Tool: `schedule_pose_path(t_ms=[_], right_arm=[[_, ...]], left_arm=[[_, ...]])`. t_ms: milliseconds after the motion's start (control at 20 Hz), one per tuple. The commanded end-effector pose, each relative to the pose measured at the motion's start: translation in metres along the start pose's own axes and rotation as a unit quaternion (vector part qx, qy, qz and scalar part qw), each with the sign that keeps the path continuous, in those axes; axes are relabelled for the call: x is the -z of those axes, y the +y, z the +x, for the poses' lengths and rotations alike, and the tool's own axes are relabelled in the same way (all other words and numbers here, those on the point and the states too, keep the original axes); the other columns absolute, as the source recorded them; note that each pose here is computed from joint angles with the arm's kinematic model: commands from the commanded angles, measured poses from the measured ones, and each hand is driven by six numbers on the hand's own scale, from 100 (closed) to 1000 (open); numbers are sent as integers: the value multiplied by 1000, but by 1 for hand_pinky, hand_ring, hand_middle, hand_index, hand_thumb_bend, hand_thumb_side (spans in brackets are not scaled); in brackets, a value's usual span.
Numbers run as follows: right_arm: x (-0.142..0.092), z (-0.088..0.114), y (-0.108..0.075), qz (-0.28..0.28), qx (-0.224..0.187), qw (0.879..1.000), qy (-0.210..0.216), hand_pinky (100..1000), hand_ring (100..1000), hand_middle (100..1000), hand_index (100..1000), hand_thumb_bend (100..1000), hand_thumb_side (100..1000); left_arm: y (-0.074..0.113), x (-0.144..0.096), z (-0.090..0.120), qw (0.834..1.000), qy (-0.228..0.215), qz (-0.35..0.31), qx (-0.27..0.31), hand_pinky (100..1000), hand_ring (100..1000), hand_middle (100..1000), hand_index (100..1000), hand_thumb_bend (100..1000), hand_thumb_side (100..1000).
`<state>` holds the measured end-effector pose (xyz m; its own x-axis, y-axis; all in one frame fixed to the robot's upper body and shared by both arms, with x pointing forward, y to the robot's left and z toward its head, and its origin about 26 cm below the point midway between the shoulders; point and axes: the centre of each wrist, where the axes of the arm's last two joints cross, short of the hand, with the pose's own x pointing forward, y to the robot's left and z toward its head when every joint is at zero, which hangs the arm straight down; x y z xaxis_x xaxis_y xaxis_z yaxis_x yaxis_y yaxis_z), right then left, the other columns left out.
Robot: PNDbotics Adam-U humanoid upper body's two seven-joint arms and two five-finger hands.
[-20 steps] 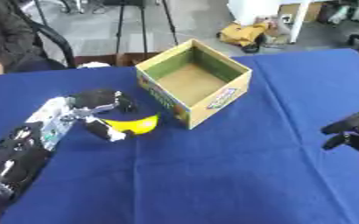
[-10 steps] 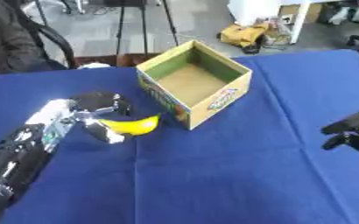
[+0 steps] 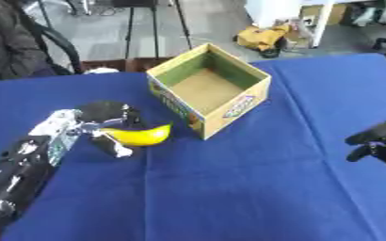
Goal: Pick up objects on the table and place them in the box.
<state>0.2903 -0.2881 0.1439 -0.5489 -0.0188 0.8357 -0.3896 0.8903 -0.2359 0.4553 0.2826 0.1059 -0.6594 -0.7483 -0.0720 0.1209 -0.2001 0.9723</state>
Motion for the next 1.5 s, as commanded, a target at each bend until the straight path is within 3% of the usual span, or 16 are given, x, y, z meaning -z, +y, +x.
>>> schedule_pose_path(t_ms=[50,400,950,1500], right_arm=[[3,6,-4,5,-7,1000,-9,527,656,547,648,100,609],[3,6,-3,5,-7,1000,-10,527,656,547,648,100,609],[3,6,-4,5,-8,1000,-10,527,656,547,649,100,607],[3,6,-4,4,-8,1000,-10,527,656,547,648,100,605]], left_arm=[[11,-4,-7,1000,8,5,12,565,542,563,786,370,472],[6,-4,-8,1000,11,-2,1,538,519,531,763,252,419],[10,-9,-12,1000,4,1,-31,524,504,506,742,138,396],[26,-15,-16,999,-2,21,-49,520,501,501,739,100,395]])
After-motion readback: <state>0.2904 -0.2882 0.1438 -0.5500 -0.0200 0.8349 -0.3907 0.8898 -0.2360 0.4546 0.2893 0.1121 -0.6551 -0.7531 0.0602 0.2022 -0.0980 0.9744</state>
